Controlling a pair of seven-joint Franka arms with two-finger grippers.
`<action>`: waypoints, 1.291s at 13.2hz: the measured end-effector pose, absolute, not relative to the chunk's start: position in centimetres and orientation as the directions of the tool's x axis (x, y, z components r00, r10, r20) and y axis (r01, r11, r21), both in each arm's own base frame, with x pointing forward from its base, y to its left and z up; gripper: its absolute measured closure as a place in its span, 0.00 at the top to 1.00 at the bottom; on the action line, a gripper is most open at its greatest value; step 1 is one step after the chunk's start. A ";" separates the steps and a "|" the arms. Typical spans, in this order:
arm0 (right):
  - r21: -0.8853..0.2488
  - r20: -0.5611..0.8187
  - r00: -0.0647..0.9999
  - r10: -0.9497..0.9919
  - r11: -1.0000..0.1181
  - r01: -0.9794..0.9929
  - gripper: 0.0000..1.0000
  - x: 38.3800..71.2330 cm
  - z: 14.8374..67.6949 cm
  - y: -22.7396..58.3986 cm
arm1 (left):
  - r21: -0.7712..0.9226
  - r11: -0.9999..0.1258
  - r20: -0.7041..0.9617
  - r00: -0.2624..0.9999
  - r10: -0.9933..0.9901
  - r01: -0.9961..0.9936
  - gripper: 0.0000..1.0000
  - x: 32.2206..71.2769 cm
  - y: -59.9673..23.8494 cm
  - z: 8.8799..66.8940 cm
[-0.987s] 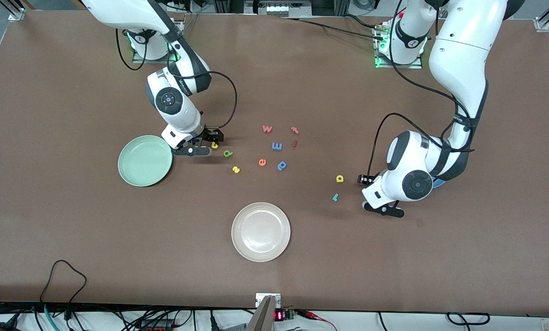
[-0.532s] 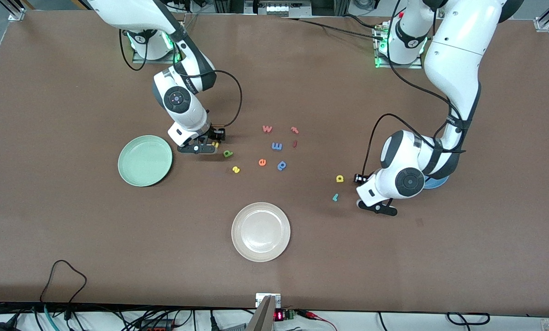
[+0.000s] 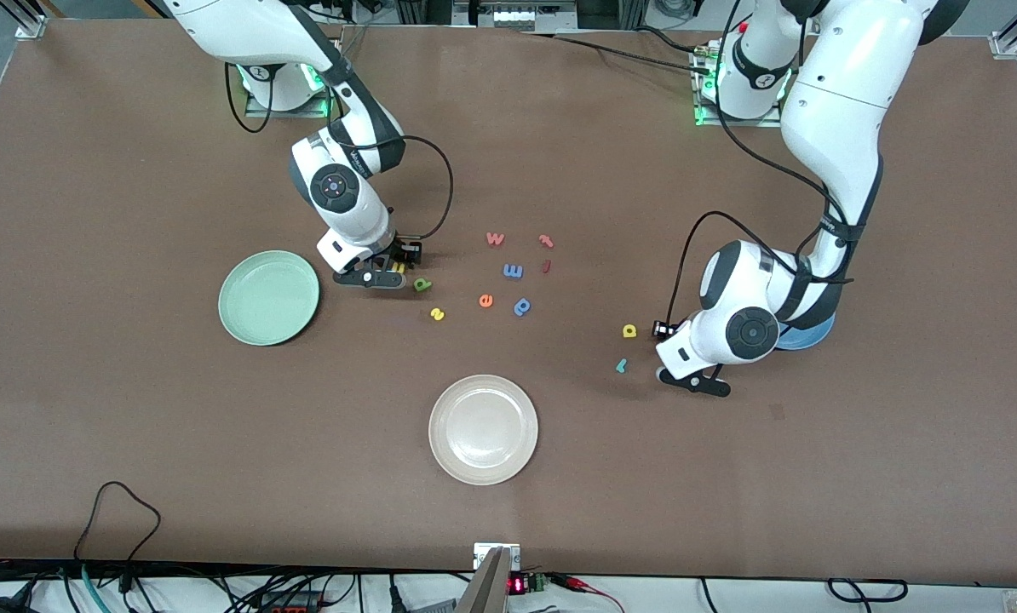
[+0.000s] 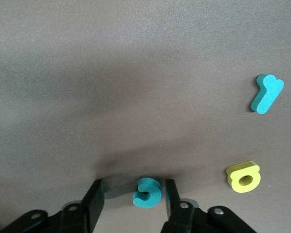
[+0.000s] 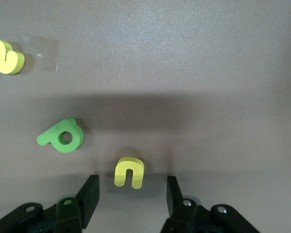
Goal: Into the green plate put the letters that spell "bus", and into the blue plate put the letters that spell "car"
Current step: 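Grasp the yellow n with the right gripper while the left gripper grasps the teal s, then place the n on the green plate while the left gripper places the s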
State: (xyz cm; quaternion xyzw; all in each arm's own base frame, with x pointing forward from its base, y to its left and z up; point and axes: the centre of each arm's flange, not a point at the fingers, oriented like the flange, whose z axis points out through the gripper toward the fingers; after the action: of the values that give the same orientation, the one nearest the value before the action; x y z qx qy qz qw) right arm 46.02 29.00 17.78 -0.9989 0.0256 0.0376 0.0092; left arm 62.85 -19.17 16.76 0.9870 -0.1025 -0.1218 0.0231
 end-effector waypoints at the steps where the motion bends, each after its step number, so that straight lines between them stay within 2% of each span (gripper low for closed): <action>1: -0.016 -0.075 0.996 -0.053 -0.998 -0.054 0.63 46.1 17.8 29.0 | 0.071 -0.978 -0.236 0.949 -0.208 -0.197 0.57 62.8 -19.2 16.8; 4: -0.017 -0.075 0.995 -0.060 -0.998 -0.061 0.59 46.1 17.4 29.0 | 0.070 -0.977 -0.237 0.948 -0.212 -0.201 0.47 62.7 -19.4 16.8; 7: -0.020 -0.072 0.995 -0.063 -0.998 -0.064 0.59 46.1 17.2 28.9 | 0.069 -0.976 -0.237 0.947 -0.215 -0.205 0.42 62.7 -19.6 16.9; 9: -0.020 -0.071 0.995 -0.065 -0.998 -0.066 0.56 46.2 17.2 28.9 | 0.068 -0.976 -0.237 0.947 -0.215 -0.204 0.34 62.7 -19.5 16.9; 10: -0.020 -0.069 0.995 -0.067 -0.997 -0.068 0.50 46.3 17.3 28.8 | 0.067 -0.977 -0.237 0.947 -0.215 -0.205 0.26 62.7 -19.4 16.9; 11: -0.021 -0.066 0.995 -0.070 -0.997 -0.072 0.35 46.4 17.4 28.8 | 0.067 -0.976 -0.237 0.947 -0.215 -0.205 0.26 62.7 -19.4 16.9; 12: -0.022 -0.064 0.995 -0.078 -0.997 -0.080 0.25 46.5 17.6 28.8 | 0.067 -0.976 -0.237 0.947 -0.217 -0.207 0.26 62.7 -19.4 16.9; 17: -0.024 -0.057 0.994 -0.090 -0.996 -0.091 0.26 46.9 17.7 28.6 | 0.064 -0.981 -0.260 0.946 -0.192 -0.182 0.26 63.1 -17.5 18.6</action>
State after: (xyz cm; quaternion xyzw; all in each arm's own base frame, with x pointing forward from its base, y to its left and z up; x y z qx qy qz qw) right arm 46.85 28.59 17.67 -0.9985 0.0453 0.0281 0.0134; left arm 63.11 -17.53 18.59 0.9862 -0.0949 -0.1339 0.0195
